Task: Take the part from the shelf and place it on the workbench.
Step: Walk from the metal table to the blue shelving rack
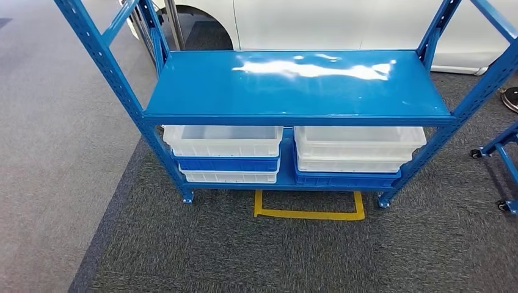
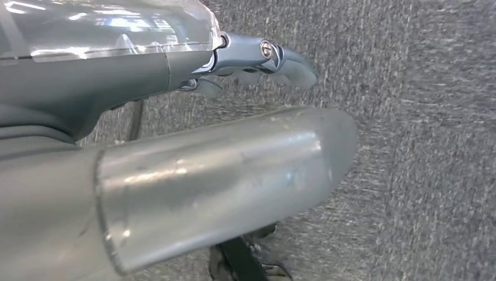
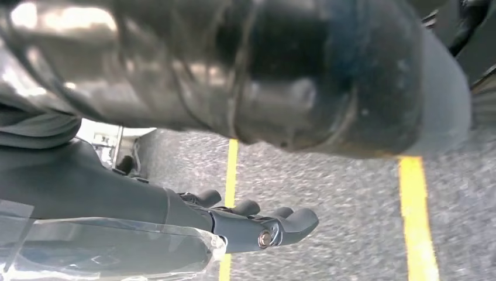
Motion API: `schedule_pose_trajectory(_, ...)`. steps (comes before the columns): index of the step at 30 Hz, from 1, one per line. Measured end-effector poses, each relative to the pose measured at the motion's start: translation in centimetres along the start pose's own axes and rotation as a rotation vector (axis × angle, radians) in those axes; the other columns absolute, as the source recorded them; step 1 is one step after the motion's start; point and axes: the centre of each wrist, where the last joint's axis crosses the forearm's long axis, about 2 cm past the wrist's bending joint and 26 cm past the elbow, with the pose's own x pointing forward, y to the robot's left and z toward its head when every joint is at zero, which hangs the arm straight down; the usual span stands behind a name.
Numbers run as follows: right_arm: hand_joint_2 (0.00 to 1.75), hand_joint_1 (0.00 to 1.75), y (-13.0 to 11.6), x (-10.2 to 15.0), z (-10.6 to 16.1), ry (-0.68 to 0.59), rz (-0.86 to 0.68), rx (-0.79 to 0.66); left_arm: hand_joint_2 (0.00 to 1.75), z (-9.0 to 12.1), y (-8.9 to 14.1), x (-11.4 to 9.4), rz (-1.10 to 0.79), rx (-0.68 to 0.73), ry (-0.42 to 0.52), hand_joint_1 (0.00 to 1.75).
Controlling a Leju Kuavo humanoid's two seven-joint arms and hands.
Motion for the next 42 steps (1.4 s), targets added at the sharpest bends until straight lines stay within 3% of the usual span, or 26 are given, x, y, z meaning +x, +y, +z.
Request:
schedule_pose_trajectory(15, 0.00, 0.00, 0.3, 0.0, -0.1, -0.009, -0.015, 0.000, 0.00, 0.4, -1.9, -0.3, -0.011, -0.013, 0.007, 0.00)
schedule_pose_trajectory(19, 1.75, 0.00, 0.3, -0.1, -0.1, -0.005, -0.015, 0.001, 0.00, 0.4, -2.0, -0.4, -0.010, -0.015, 0.008, 0.00)
schedule_pose_trajectory(31, 1.75, 0.00, 0.5, -0.1, -0.1, -0.004, -0.011, 0.003, 0.00, 0.3, -2.4, 0.0, -0.001, -0.027, 0.002, 0.00)
schedule_pose_trajectory(42, 1.75, 0.00, 0.3, 0.2, -0.1, 0.001, 0.017, -0.004, 0.00, 0.5, -1.3, 0.0, 0.009, -0.034, 0.005, 0.00)
